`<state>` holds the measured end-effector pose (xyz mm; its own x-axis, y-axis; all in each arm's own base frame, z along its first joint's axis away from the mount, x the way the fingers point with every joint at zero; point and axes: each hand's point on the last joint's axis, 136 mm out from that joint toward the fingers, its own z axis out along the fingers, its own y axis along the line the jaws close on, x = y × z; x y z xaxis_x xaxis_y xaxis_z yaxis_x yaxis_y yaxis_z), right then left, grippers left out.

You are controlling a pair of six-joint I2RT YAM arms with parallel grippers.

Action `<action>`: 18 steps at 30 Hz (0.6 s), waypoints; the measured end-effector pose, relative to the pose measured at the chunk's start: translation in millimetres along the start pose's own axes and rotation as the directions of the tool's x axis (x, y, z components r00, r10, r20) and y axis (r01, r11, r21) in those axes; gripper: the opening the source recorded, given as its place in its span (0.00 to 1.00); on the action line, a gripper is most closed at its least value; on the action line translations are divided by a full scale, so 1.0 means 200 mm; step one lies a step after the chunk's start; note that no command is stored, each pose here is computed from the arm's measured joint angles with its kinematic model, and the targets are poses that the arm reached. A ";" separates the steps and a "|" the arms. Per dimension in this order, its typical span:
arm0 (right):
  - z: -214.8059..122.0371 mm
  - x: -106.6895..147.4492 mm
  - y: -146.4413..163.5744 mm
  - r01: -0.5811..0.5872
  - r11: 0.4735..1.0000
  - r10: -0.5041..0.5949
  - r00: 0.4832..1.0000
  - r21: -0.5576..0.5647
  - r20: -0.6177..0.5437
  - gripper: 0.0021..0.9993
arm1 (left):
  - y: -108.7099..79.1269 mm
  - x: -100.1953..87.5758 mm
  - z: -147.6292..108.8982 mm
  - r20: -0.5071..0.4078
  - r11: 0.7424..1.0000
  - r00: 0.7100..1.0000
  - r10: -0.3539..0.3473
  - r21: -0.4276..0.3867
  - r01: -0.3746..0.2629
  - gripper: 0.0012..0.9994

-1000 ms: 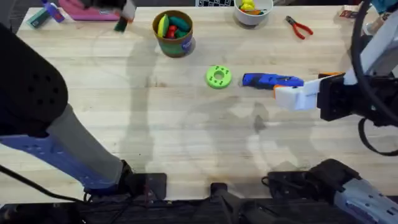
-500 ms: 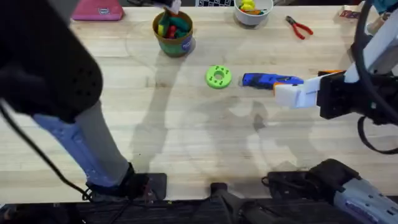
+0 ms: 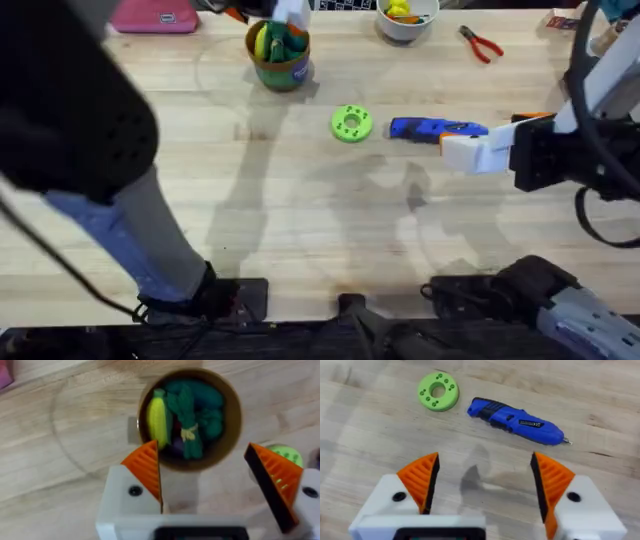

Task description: Pick up the gripper from the table and insert it into the empty holder that is missing its gripper. Then pick up a screw, insert it into the mounting hole, and use the screwdriver to tighten it. Finally, clean up the table by picking up the vegetable and placing it into the bucket.

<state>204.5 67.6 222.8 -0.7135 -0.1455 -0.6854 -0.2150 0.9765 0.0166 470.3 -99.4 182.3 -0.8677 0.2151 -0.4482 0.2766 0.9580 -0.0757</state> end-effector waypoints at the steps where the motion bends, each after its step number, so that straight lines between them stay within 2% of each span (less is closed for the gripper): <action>1: 0.00 0.00 0.00 0.000 1.000 0.000 1.000 0.000 -0.001 0.99 | -0.01 0.00 -0.06 0.008 1.000 1.000 -0.003 -0.001 0.003 0.99; 8: 0.00 0.00 0.00 0.000 1.000 0.000 1.000 0.001 -0.002 0.99 | -0.06 0.05 -0.56 0.132 1.000 0.991 -0.007 -0.018 0.009 0.99; 10: 0.00 0.00 0.00 0.000 1.000 0.000 1.000 0.000 -0.002 0.99 | -0.07 0.11 -0.67 0.165 1.000 0.986 -0.005 -0.028 0.010 0.99; 13: 0.00 0.00 0.00 0.000 1.000 0.000 1.000 0.000 -0.002 0.99 | -0.07 0.29 -0.75 0.161 0.998 0.987 -0.013 -0.051 0.022 0.99; 18: 0.00 0.00 0.00 0.000 1.000 0.000 1.000 0.000 -0.002 0.99 | -0.07 0.68 -0.74 0.101 0.996 0.994 -0.028 -0.076 0.036 0.99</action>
<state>204.1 67.5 222.4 -0.7150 -0.1457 -0.6837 -0.2150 0.9765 0.0167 287.7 -56.3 254.8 -0.8289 0.1674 -0.5337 0.2130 0.9767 -0.0244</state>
